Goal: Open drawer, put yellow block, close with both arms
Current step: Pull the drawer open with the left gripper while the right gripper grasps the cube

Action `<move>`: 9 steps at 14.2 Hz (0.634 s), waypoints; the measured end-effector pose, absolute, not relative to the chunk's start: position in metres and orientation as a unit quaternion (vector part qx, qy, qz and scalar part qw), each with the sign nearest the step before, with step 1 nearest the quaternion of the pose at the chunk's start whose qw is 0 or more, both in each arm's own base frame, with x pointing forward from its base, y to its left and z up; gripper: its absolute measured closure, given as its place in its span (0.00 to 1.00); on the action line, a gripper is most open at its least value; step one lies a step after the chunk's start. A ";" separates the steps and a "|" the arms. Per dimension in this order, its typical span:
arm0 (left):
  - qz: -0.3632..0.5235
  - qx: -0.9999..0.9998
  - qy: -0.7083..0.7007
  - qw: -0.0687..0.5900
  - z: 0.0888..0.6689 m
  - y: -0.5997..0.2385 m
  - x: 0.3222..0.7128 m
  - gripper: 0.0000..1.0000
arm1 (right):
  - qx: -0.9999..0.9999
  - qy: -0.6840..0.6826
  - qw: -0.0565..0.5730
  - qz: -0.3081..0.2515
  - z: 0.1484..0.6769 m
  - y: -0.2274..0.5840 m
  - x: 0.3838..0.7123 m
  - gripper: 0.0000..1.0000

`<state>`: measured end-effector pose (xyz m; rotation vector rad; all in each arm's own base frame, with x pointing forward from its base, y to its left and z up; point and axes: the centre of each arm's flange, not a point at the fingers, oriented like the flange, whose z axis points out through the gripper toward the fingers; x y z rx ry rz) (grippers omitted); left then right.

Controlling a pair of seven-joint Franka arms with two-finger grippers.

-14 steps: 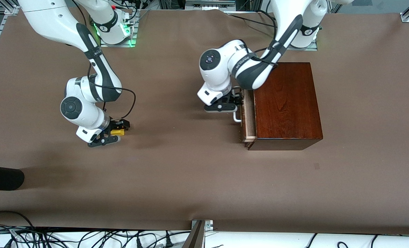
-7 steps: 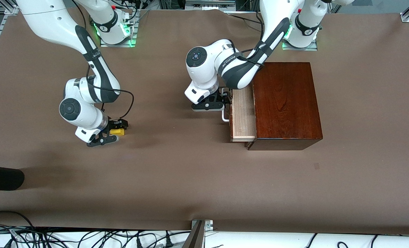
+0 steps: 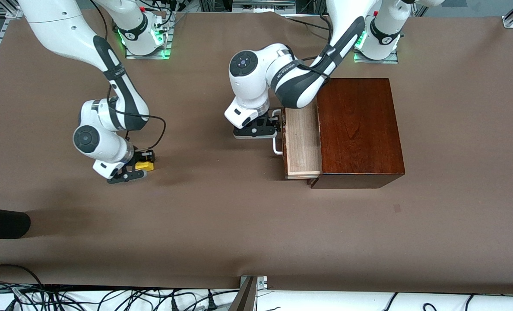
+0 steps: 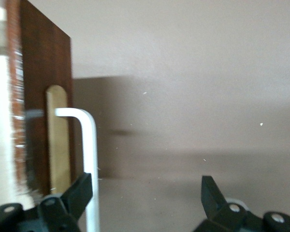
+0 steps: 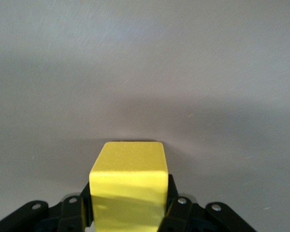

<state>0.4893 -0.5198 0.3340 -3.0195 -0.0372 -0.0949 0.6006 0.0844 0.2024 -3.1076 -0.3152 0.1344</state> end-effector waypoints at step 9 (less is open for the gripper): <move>-0.012 -0.997 -0.036 0.067 0.499 -0.362 0.560 0.00 | -0.982 -0.173 0.023 0.077 0.339 0.102 0.649 0.44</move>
